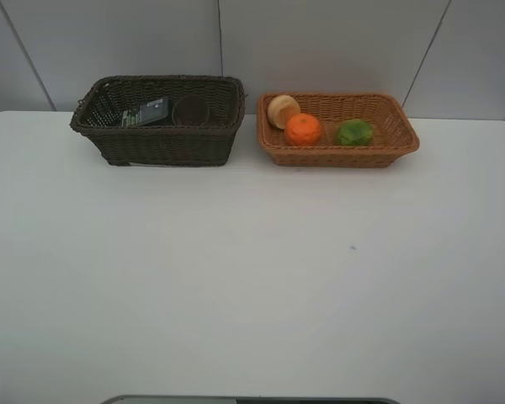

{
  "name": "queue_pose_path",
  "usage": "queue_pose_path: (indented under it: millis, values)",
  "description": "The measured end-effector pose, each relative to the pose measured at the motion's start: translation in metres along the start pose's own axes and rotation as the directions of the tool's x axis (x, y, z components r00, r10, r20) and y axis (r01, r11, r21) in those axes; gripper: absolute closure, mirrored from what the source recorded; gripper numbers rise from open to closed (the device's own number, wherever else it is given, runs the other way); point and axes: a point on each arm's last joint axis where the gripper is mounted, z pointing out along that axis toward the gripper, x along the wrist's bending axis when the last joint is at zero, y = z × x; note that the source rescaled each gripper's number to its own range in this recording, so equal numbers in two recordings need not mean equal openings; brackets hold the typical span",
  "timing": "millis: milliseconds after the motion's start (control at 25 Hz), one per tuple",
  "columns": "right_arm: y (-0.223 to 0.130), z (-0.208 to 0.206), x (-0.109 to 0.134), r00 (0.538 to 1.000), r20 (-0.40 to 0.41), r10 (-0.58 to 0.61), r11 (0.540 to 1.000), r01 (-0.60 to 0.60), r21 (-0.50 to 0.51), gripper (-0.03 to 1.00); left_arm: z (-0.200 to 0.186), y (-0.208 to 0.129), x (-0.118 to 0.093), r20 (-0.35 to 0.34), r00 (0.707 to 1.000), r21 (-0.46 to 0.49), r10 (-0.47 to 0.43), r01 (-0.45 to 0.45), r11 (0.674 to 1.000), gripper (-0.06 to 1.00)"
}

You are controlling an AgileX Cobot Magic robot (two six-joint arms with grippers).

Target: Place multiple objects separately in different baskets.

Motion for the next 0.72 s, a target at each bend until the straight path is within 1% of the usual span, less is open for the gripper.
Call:
queue_pose_path:
  millis: [240,720]
  values:
    - [0.000,0.000,0.000,1.000,0.000,0.000,1.000,0.000,0.000,0.09,0.010,-0.024,0.001,-0.002,1.000,0.008,0.000,0.000,1.000,0.03]
    - [0.000,0.000,0.000,1.000,0.000,0.000,1.000,0.000,0.000,0.09,0.009,-0.026,0.001,-0.004,1.000,-0.003,0.000,0.000,1.000,0.03]
